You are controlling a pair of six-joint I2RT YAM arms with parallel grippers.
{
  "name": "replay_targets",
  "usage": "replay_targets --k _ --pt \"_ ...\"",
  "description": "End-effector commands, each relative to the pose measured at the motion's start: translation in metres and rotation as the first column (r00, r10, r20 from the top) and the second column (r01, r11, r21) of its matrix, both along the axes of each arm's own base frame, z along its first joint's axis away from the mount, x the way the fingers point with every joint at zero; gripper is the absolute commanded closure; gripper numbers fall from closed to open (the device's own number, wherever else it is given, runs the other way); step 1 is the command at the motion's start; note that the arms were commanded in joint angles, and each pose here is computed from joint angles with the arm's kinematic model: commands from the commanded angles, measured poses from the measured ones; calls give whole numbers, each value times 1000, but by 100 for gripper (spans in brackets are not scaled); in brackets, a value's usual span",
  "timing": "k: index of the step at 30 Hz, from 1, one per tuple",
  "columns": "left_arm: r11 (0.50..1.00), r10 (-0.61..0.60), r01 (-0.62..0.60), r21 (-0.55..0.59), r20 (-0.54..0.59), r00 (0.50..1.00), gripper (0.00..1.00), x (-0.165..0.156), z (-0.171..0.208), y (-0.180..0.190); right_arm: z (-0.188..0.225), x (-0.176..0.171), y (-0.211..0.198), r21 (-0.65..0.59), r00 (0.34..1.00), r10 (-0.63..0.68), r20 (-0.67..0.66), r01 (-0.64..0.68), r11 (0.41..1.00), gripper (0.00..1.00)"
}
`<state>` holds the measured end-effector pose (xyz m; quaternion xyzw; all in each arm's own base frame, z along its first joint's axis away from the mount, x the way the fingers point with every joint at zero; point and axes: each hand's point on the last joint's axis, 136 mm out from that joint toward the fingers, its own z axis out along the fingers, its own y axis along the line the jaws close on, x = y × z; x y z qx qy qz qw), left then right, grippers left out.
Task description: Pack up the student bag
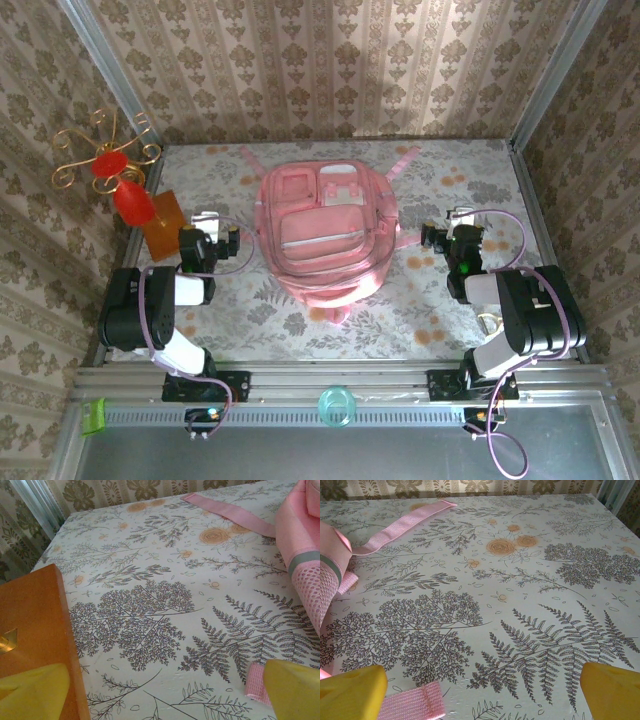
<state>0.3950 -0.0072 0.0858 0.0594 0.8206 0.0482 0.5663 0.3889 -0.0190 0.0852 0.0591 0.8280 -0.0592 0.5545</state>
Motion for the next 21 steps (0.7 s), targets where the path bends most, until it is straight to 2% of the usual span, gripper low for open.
replay_targets --k 1,21 --pt "1000 4 -4 -21 30 1000 0 5 10 -1 14 8 2 9 999 10 50 -11 1000 0" --pt "1000 1 -1 -24 28 1000 0 5 10 -1 14 9 2 9 999 11 51 -12 1000 0"
